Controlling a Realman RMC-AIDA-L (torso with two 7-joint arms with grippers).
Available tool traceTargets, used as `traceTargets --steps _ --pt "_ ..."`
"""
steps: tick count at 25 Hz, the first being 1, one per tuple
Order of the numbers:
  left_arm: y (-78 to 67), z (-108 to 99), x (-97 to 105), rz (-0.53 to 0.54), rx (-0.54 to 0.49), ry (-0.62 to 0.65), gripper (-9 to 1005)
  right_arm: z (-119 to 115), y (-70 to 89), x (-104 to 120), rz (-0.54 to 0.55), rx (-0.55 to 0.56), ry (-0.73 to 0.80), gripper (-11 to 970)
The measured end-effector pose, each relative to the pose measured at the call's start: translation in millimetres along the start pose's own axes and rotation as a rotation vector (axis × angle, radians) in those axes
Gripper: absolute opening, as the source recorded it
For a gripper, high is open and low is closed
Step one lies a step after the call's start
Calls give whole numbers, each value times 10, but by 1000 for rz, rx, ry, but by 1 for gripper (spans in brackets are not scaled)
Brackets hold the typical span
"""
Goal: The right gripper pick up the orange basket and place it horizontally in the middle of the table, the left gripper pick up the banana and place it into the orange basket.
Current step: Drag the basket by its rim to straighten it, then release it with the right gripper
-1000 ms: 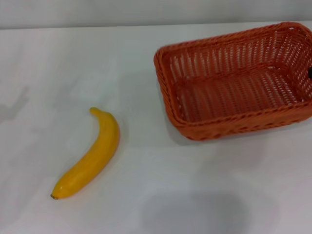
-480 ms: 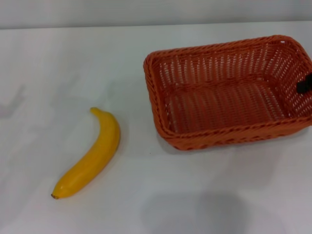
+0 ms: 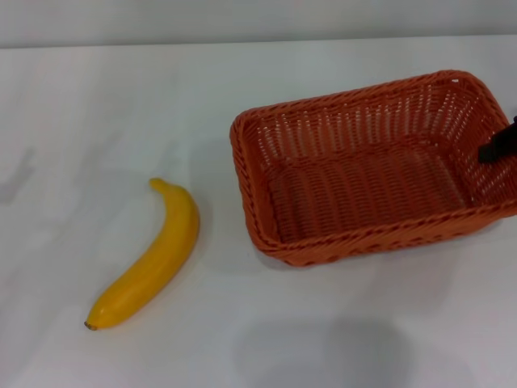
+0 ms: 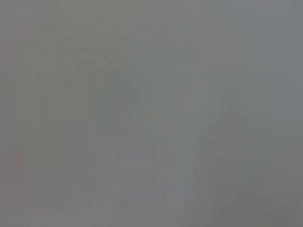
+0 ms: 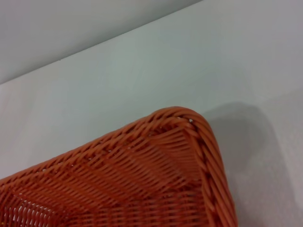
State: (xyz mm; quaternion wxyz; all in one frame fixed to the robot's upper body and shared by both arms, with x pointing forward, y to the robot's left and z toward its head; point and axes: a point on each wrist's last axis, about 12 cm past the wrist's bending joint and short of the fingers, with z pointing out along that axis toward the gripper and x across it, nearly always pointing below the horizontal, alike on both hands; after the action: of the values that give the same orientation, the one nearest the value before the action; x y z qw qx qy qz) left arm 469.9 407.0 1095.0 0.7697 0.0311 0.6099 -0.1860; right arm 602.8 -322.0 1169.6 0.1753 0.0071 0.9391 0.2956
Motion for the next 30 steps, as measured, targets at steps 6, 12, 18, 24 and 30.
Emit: traceTargets --steps 6,12,18,24,30 --pt "-4 -31 9 -1 -3 4 878 70 -31 47 25 -10 17 198" --pt "-2 -60 12 -1 -5 8 878 78 -34 55 26 -25 20 560" --pt "-2 -71 12 -6 -6 8 877 31 -54 61 16 -33 16 690" --pt "-5 -76 13 -24 -4 8 877 -56 -43 29 -24 -70 -7 704" --pt "-18 -111 5 -75 3 4 877 -225 -41 -16 -119 -98 -82 709"
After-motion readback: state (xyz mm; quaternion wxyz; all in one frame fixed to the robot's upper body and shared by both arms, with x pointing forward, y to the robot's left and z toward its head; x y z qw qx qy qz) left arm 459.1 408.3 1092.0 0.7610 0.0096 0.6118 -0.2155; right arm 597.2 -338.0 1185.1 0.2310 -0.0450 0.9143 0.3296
